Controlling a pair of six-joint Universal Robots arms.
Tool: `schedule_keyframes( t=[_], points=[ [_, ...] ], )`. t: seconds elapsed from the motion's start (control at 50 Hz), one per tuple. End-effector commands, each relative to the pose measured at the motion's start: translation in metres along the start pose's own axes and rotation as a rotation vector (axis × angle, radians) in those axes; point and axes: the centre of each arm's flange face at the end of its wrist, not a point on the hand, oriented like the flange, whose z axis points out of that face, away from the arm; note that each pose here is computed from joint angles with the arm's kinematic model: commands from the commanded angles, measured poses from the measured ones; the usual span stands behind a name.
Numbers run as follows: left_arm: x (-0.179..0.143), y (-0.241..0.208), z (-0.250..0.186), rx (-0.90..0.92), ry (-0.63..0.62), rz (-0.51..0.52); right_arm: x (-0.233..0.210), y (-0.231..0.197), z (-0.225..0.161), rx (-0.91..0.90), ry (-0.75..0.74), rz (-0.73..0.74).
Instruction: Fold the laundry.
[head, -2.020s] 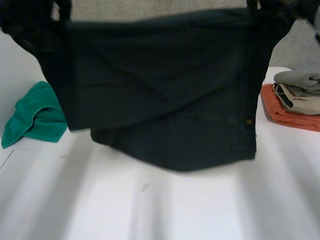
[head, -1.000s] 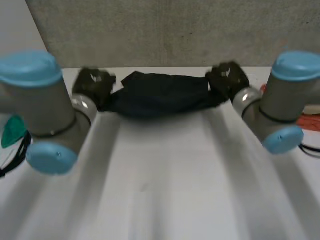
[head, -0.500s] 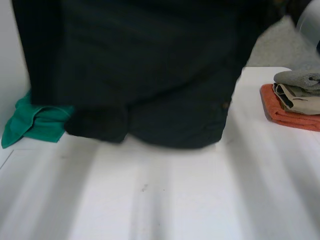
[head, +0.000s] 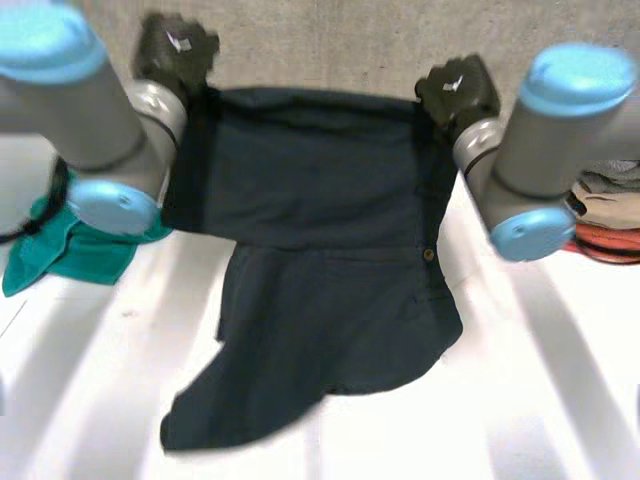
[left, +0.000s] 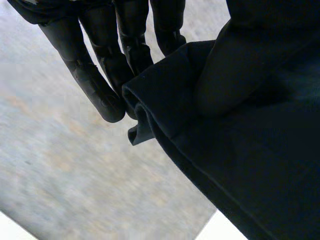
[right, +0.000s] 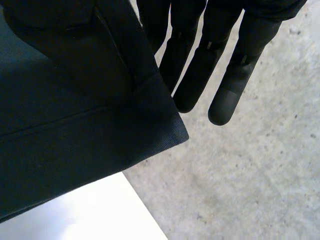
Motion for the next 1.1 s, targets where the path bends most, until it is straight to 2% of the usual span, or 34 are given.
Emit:
schedule_keyframes(
  t=[0.02, 0.14, 0.2, 0.28, 0.36, 0.46, 0.52, 0.58, 0.64, 0.72, 0.88, 1.1],
  points=[
    [0.025, 0.051, 0.031, 0.011, -0.049, 0.014, -0.025, 0.029, 0.038, 0.149, 0.155, -0.017],
    [0.002, 0.019, 0.027, -0.011, -0.147, 0.001, -0.015, 0.014, 0.035, 0.117, 0.129, -0.025],
    [-0.007, 0.002, 0.019, -0.022, -0.16, 0.005, -0.004, 0.007, 0.027, 0.077, 0.103, 0.009],
    [-0.013, -0.012, -0.006, -0.088, -0.124, 0.011, 0.013, 0.001, 0.001, -0.053, -0.004, 0.087],
    [-0.01, -0.013, -0.049, -0.221, -0.023, 0.027, 0.016, 0.003, -0.038, -0.212, -0.196, 0.127],
    [0.002, -0.003, -0.128, -0.423, 0.187, 0.052, 0.01, 0.017, -0.103, -0.47, -0.432, 0.12],
    [0.012, 0.006, -0.172, -0.501, 0.322, 0.039, 0.007, 0.029, -0.135, -0.582, -0.521, 0.107],
    [0.021, 0.018, -0.207, -0.556, 0.433, 0.005, -0.001, 0.039, -0.157, -0.619, -0.576, 0.107],
    [0.028, 0.034, -0.226, -0.608, 0.5, -0.035, -0.009, 0.048, -0.167, -0.604, -0.594, 0.124],
    [0.032, 0.054, -0.232, -0.661, 0.507, -0.063, -0.024, 0.069, -0.173, -0.525, -0.568, 0.124],
    [0.04, 0.086, -0.219, -0.664, 0.445, -0.03, -0.043, 0.093, -0.165, -0.341, -0.444, 0.08],
    [0.051, 0.091, -0.217, -0.639, 0.426, 0.01, -0.052, 0.104, -0.16, -0.324, -0.412, 0.084]
  ],
)
